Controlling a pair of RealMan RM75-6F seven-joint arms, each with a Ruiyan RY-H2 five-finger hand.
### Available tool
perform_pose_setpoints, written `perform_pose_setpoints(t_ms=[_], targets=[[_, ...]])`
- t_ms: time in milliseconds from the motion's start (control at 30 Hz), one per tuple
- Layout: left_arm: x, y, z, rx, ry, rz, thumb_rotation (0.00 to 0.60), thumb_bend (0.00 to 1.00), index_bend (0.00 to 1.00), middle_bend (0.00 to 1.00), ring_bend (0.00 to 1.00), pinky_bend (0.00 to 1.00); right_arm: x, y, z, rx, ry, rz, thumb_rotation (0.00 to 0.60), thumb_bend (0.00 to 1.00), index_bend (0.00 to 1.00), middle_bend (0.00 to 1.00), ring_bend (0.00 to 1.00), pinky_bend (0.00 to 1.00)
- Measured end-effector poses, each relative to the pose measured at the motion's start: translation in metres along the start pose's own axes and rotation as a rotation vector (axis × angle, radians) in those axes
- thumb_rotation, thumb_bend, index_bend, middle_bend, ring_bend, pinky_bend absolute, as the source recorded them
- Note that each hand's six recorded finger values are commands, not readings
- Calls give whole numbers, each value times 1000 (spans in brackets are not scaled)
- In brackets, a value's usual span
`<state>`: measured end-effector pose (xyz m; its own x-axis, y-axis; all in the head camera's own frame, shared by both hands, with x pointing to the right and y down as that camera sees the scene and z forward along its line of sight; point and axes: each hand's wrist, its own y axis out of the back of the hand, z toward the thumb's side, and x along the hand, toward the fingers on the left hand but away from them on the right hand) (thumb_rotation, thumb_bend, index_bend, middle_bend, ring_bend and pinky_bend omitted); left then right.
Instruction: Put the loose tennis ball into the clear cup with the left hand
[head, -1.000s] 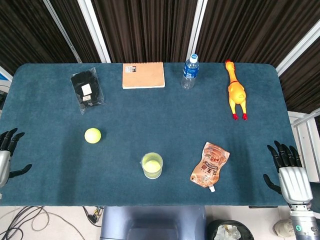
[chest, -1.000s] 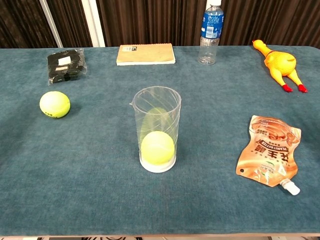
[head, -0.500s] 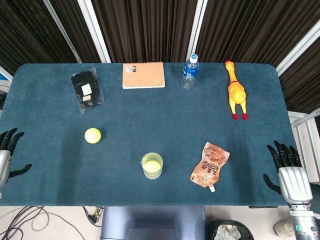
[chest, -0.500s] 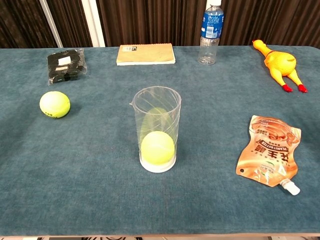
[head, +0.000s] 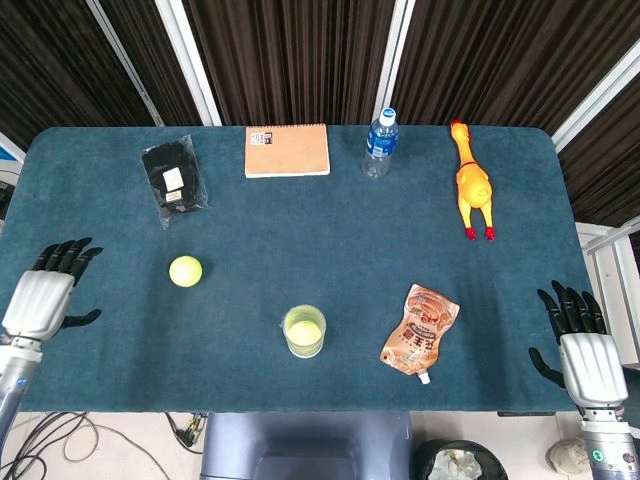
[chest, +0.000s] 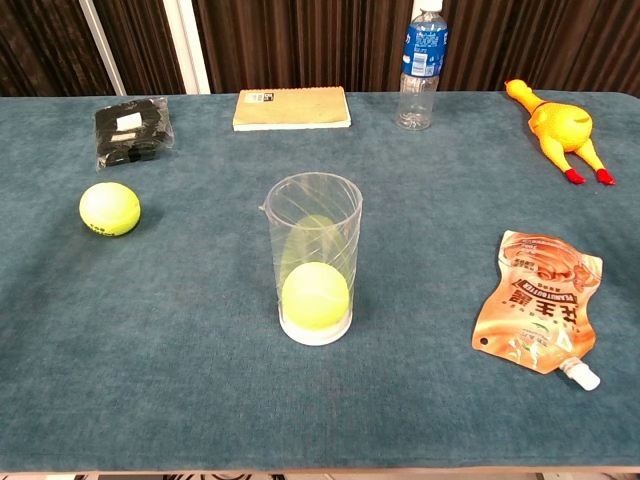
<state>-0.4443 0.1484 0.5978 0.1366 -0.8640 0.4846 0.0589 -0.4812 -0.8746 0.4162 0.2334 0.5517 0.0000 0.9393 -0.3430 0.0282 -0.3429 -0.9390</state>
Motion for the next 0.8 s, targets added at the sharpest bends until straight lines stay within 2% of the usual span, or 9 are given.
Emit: perform_pose_setpoints(t_ms=[400,800], targets=[[50,-5,42,54,-110,-125,600,38,162,71,74,134,0,-2,0,6,-2,3,600,352,106,0,5,0],[91,-41,76,98,-145,-230,600,38,161,92,75,173,-1,1,-2,6,-7,-3,600,352,106,0,5,0]])
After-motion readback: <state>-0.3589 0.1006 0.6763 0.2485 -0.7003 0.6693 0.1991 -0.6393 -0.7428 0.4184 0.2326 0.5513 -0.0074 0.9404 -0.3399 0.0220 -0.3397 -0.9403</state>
